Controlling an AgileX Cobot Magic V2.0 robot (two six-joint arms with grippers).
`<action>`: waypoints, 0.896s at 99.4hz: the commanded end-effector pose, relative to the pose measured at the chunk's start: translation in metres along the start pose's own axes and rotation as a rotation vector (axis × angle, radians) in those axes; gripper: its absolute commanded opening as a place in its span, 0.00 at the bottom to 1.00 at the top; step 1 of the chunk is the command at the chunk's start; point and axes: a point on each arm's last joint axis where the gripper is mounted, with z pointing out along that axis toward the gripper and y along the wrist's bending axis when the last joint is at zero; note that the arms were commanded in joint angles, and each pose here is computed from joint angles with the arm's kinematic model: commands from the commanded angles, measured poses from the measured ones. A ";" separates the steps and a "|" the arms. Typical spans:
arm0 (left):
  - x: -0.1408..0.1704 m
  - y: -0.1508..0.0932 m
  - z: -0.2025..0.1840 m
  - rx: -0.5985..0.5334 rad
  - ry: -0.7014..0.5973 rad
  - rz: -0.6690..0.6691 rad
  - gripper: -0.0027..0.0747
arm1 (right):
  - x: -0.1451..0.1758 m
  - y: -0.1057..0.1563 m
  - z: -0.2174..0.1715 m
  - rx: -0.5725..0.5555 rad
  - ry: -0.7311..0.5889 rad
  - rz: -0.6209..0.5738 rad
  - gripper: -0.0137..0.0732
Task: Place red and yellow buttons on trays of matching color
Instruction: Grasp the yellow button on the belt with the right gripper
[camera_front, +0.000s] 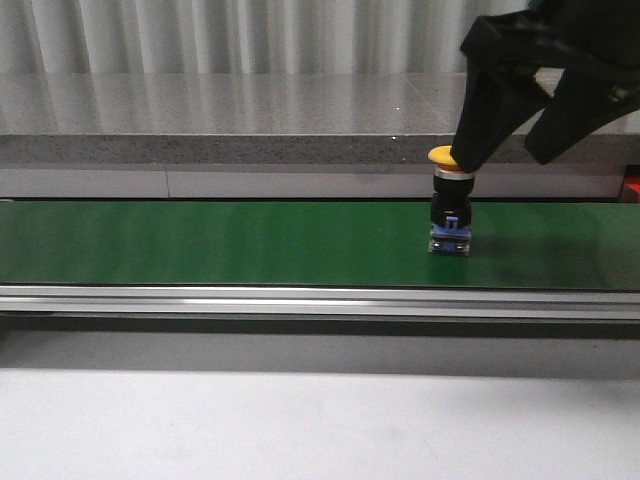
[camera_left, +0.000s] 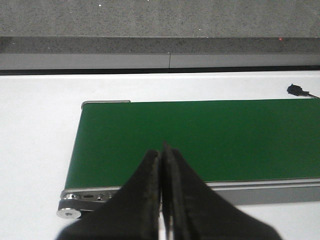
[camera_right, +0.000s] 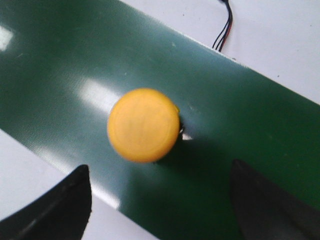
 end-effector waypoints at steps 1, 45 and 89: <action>-0.014 0.000 -0.004 -0.005 -0.090 -0.008 0.01 | -0.016 -0.002 -0.004 0.022 -0.125 -0.005 0.81; -0.014 0.000 -0.004 -0.005 -0.090 -0.010 0.01 | -0.017 -0.008 0.028 0.036 -0.108 0.010 0.41; -0.014 0.000 -0.004 -0.005 -0.090 -0.010 0.01 | -0.002 -0.061 -0.058 0.174 -0.097 0.275 0.33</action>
